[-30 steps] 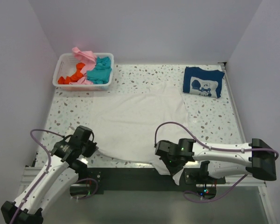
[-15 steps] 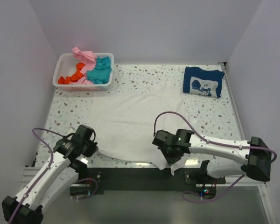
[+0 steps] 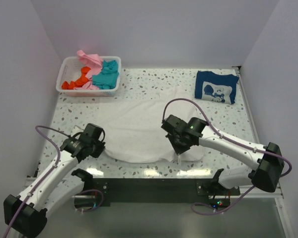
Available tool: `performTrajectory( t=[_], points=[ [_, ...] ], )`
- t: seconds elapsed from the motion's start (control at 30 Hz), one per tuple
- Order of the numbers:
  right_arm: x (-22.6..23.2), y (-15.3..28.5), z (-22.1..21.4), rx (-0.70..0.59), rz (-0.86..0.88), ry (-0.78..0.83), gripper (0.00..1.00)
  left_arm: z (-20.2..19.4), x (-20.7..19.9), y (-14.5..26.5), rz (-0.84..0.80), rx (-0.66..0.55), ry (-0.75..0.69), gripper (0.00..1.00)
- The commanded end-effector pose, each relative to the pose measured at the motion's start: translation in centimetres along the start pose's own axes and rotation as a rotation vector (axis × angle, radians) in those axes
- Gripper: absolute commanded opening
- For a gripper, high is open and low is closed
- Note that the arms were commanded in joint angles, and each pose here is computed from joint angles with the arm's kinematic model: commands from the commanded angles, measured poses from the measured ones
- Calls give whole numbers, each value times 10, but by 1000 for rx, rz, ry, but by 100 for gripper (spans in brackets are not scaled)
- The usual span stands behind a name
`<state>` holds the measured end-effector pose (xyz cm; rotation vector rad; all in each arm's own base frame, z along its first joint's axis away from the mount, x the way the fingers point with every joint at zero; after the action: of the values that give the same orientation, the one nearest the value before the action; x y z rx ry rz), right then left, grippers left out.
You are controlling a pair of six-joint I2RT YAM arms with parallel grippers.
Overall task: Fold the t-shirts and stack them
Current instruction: Fold the tshirt
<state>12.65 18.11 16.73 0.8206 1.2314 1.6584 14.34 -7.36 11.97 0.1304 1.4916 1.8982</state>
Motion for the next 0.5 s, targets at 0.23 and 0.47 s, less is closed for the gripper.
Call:
performTrajectory(
  t=[0.23,0.47],
  points=[
    [-24,7,34,-57,-51,8,0,24,-40,4,-69,-124,-34,0],
    [-34,3,46,-63,-66,-29,0,33,-43,1,-39,-173,-44,0]
  ],
)
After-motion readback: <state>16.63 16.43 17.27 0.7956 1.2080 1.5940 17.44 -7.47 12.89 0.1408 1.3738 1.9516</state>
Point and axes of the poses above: each gripper's point midway between its finger pads, its own y axis back along the fingers, its own x axis along the line the jaws close on, z = x × y, the point moved 5 cm from there along y, back along the fingers, and after that the axes turned 4 degrees about -y, right-handed, at the moved point
